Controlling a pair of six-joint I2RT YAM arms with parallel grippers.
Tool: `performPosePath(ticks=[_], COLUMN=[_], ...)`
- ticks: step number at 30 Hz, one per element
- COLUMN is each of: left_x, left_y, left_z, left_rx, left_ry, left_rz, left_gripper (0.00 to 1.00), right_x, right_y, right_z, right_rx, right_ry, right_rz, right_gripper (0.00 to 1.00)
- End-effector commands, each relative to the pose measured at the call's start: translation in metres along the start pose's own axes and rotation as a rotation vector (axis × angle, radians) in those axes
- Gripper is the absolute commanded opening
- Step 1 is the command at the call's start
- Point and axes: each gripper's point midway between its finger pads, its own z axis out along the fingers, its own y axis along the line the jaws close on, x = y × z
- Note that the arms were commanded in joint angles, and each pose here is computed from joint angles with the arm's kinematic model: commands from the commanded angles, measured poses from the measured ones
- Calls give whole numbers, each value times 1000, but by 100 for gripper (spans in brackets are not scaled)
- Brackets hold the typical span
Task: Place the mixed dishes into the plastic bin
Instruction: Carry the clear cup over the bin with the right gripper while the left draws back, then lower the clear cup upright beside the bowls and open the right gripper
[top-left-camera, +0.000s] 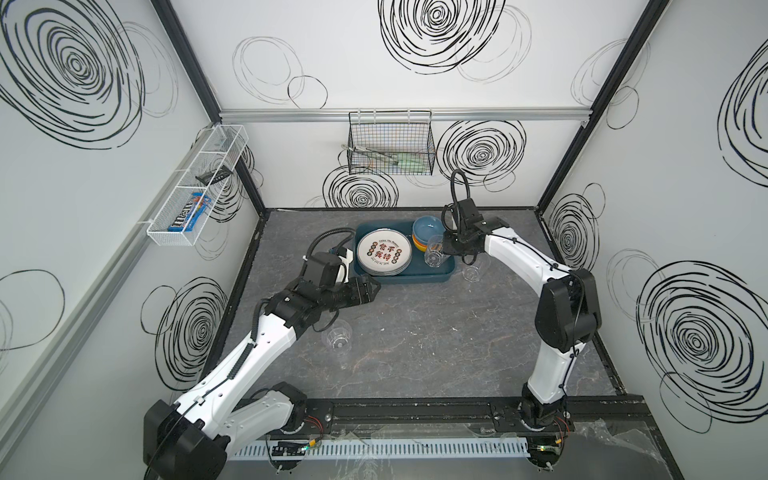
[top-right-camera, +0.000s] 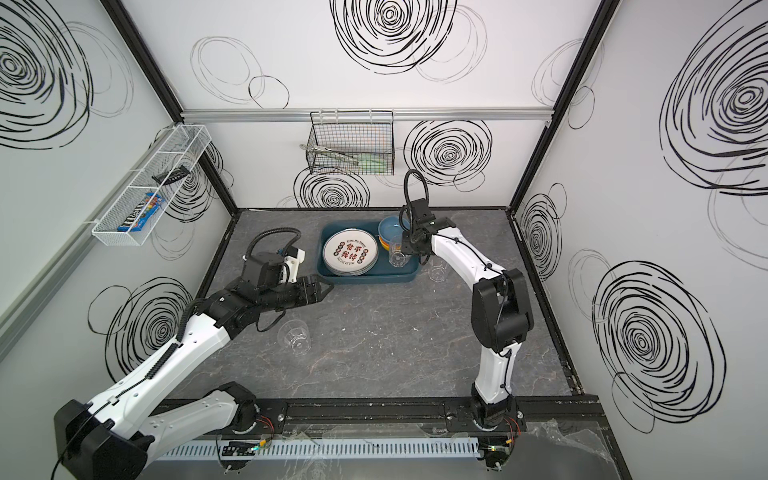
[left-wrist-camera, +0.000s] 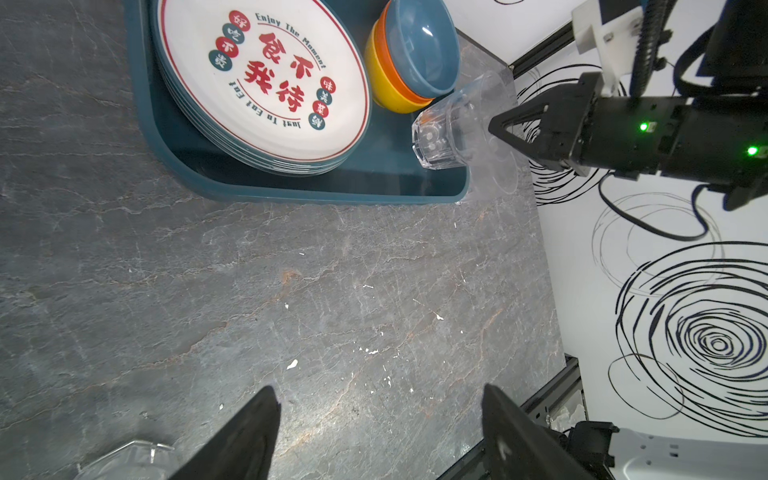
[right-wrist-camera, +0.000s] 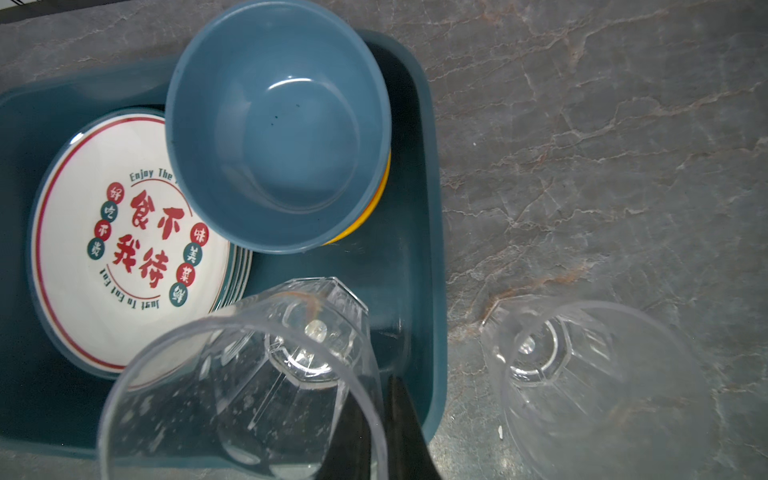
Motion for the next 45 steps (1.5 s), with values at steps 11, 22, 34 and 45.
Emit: performPosePath(ticks=[11, 22, 34, 45], left_x=[-2, 1, 3, 4], left_y=[5, 10, 14, 17], left_z=[-2, -4, -3, -4], left_rx=[21, 19, 15, 11], left_ry=[-30, -33, -32, -34], left_rz=[-19, -28, -38, -47], left_gripper=[80, 80, 81, 81], right_x=[11, 20, 28, 29], right_y=[-5, -6, -6, -3], right_z=[19, 34, 46, 47], right_rx=[18, 26, 34, 32], right_ry=[51, 77, 104, 109], right_rz=[32, 33, 29, 23], right_gripper=[1, 2, 6, 16])
